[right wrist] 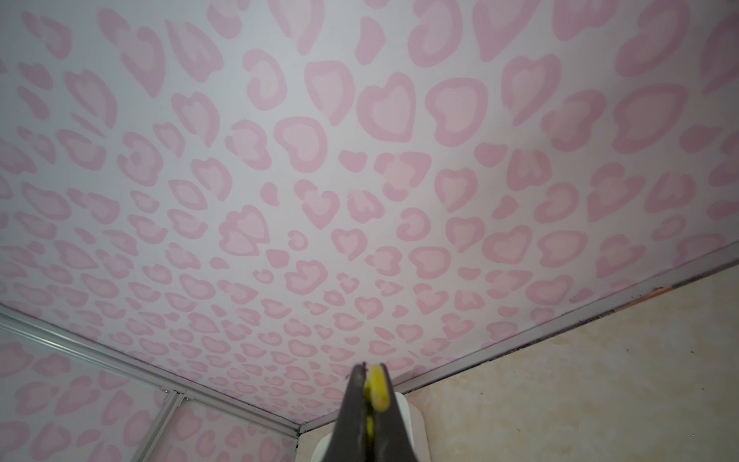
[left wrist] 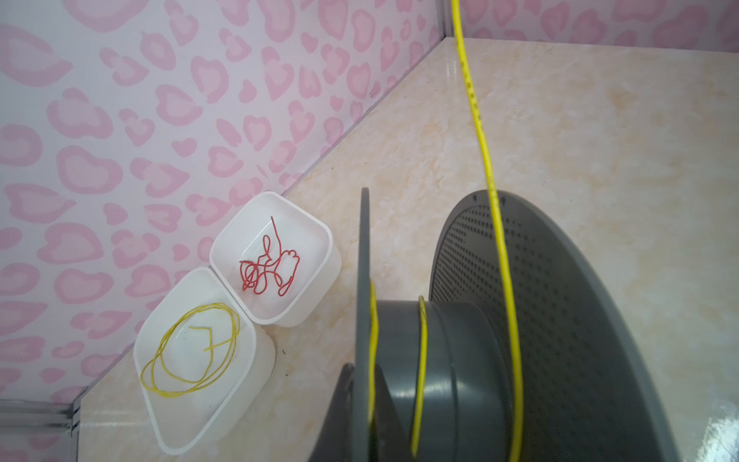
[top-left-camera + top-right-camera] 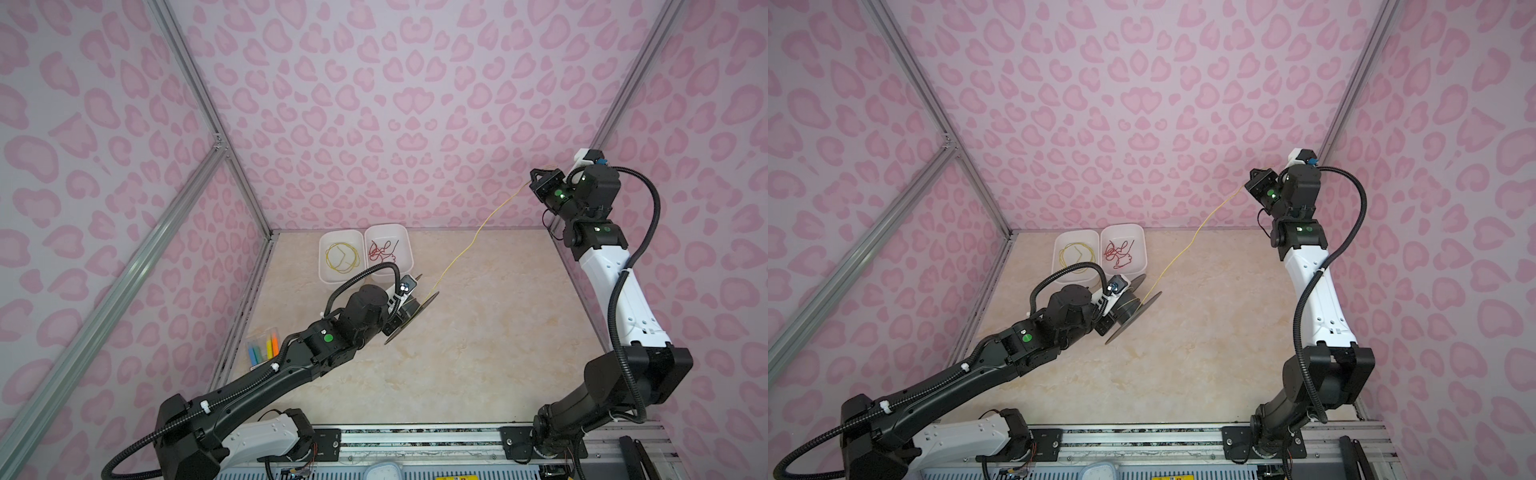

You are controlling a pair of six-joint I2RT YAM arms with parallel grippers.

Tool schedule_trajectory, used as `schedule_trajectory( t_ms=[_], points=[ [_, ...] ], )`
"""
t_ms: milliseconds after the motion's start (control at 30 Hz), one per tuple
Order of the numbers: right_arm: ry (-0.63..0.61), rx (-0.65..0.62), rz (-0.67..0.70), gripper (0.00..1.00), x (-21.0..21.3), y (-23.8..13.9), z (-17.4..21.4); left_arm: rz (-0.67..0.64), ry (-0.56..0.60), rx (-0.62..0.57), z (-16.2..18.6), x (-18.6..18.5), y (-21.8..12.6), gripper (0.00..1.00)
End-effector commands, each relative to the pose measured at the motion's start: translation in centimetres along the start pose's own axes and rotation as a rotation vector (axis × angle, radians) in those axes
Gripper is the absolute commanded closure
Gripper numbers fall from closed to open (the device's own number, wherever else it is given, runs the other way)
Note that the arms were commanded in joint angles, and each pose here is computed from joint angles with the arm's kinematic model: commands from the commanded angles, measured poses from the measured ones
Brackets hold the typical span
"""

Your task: Wrap the cables

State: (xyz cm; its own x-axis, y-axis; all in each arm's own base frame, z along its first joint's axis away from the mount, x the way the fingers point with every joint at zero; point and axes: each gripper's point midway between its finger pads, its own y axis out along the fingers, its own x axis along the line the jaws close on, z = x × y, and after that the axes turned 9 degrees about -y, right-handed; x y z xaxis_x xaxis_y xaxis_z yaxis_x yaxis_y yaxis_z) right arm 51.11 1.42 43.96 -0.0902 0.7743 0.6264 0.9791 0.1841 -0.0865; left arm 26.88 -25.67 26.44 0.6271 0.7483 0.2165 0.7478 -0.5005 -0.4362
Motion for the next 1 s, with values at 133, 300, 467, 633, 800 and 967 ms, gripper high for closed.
schedule_trajectory(
  t_ms=[133,300,467,633,800,967],
  points=[
    [-0.033,-0.019,0.121,1.0,-6.5,2.1,3.3,0.124,0.008,-0.098,-2.8,-1.3,-2.3,0.96],
    [-0.01,0.051,0.216,1.0,-11.9,2.1,8.9,0.142,-0.096,-0.165,-5.3,0.6,-3.2,0.96],
    [0.03,0.103,0.292,1.0,-16.0,0.5,14.2,0.167,-0.19,-0.24,-8.4,2.6,-4.0,0.96],
    [0.044,0.195,0.339,1.0,-18.3,-0.8,19.7,0.265,-0.275,-0.314,-11.4,3.2,-4.7,0.96],
    [0.06,0.258,0.37,1.0,-19.5,-2.0,23.3,0.316,-0.314,-0.353,-13.1,3.7,-4.8,0.96],
    [-0.005,0.309,0.399,1.0,-19.0,-3.4,25.9,0.256,-0.415,-0.42,-15.1,6.7,-4.8,0.96]
  ],
)
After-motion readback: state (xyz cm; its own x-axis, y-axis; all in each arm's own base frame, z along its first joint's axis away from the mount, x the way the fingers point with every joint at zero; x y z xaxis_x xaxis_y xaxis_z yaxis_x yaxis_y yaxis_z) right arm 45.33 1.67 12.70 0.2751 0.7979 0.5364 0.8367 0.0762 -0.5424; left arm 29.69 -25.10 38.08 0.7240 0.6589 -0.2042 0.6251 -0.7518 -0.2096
